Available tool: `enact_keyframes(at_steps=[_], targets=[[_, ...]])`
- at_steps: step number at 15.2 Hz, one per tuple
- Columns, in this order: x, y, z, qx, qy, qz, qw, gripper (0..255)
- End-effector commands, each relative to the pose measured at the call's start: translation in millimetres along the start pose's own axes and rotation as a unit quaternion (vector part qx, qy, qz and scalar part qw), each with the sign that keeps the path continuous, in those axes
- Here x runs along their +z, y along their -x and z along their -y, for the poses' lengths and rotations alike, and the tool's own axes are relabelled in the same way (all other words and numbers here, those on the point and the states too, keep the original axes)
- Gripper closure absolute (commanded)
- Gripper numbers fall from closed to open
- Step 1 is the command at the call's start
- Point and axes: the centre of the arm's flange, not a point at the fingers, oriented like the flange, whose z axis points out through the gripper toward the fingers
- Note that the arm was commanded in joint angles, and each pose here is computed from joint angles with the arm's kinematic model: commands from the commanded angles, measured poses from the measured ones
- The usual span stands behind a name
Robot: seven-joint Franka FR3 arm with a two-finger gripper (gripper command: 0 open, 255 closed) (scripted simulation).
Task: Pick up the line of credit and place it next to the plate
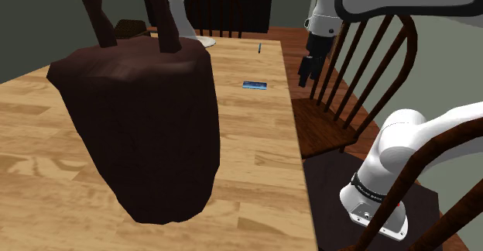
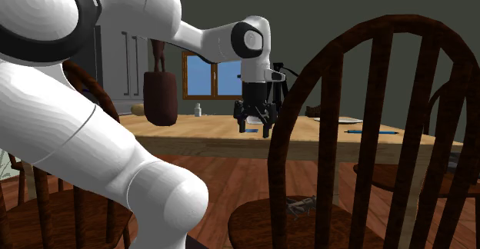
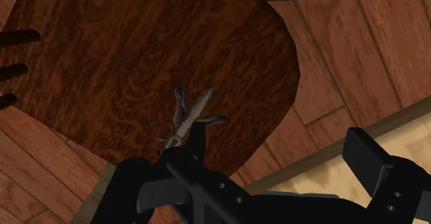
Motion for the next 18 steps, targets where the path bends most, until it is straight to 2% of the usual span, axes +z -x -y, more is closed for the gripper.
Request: enact_keyframes(at_steps=[1, 4, 6, 8, 10, 12, 14, 16, 18], targets=[[0.0, 0.0, 0.0, 0.0, 0.0, 0.0, 1.0, 0], [4.5, -19.4, 12.7, -0.06, -0.013, -0.052, 0.9968, 0], [6.2, -31.6, 22.5, -0.1, -0.022, -0.086, 0.991, 0], [7.0, -43.1, 33.3, -0.14, -0.031, -0.12, 0.9824, 0], [6.7, -53.7, 44.9, -0.179, -0.039, -0.154, 0.9709, 0], [5.6, -63.3, 57.4, -0.217, -0.048, -0.187, 0.9567, 0], [3.6, -71.8, 70.5, -0.256, -0.056, -0.22, 0.9397, 0], [0.8, -79.0, 84.3, -0.293, -0.065, -0.252, 0.92, 0], [5.3, -81.3, 85.8, -0.293, -0.065, -0.253, 0.9197, 0]])
